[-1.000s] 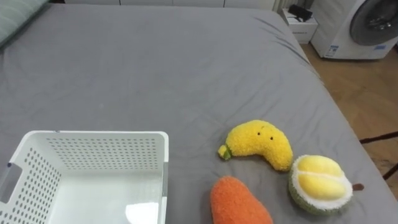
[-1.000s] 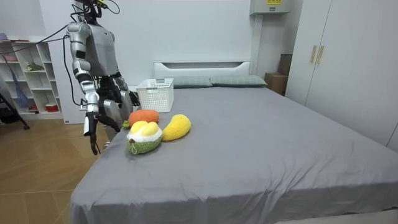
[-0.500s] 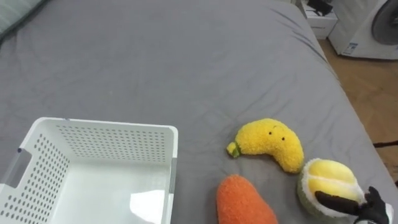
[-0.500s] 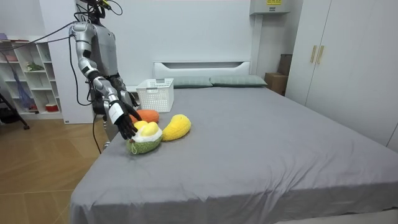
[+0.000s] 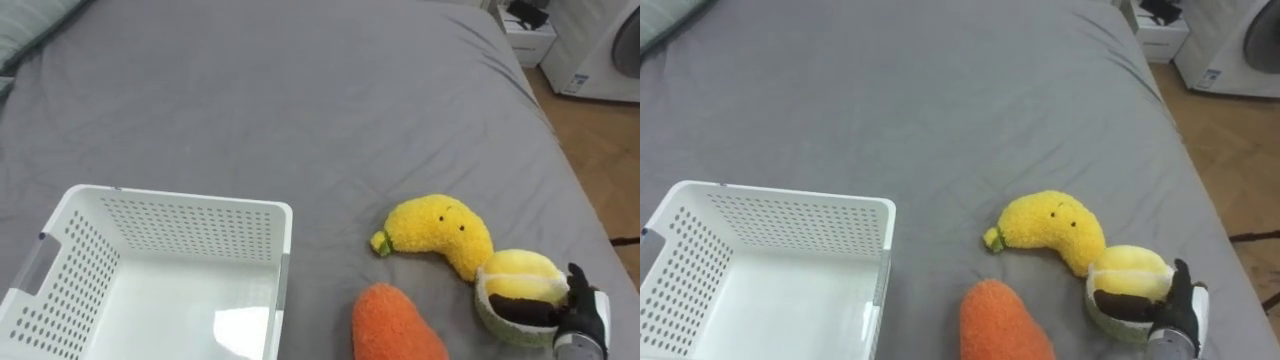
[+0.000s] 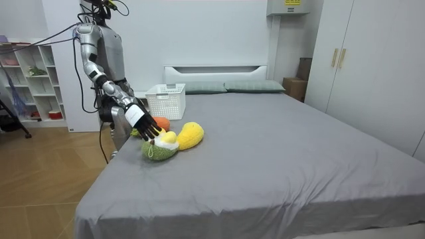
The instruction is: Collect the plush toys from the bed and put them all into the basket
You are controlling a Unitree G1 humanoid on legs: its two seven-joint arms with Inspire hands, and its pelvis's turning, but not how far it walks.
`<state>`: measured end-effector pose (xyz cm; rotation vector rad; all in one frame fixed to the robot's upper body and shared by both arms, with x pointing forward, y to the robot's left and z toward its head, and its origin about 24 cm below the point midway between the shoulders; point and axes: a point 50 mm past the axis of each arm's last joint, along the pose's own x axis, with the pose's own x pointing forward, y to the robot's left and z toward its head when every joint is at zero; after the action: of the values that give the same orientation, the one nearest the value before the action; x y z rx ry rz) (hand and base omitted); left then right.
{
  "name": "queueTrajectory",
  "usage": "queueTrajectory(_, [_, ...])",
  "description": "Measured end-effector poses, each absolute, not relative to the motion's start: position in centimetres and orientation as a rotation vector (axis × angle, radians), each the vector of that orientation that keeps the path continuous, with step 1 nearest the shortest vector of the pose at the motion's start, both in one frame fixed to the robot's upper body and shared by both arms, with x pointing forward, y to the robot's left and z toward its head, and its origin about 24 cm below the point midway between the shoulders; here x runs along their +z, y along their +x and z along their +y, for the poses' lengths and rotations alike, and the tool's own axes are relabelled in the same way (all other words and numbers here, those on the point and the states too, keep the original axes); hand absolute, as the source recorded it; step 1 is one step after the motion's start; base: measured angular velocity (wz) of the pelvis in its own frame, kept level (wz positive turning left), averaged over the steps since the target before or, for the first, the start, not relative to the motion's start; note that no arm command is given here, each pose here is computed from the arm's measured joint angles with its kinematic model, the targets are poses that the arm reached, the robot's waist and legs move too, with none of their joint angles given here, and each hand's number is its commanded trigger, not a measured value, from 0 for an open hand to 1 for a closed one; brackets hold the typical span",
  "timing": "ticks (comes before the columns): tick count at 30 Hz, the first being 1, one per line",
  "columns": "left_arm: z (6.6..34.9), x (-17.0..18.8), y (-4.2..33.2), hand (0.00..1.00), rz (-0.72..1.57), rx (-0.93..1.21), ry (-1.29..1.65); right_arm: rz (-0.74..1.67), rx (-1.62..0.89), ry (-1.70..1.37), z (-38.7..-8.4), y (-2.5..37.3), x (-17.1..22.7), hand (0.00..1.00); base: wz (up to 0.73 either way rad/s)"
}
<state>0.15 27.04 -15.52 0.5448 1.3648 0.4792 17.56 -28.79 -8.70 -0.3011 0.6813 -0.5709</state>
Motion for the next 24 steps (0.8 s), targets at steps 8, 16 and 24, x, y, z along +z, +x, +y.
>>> queueTrajectory(8, [27.0, -15.6, -0.5, 0.00, 1.397, 0.481, 0.542, 0.727, -0.523, -0.401, -28.9, 16.9, -9.3, 0.00, 0.03])
queueTrajectory(16, [27.3, -15.5, -0.5, 0.00, 1.408, 0.459, 0.549, 0.861, -0.437, -0.553, -29.5, 14.8, -10.8, 0.00, 0.03])
queueTrajectory(24, [27.4, -15.5, -0.5, 0.00, 1.412, 0.466, 0.549, 0.963, -0.392, -0.628, -30.0, 12.3, -11.9, 0.00, 0.03])
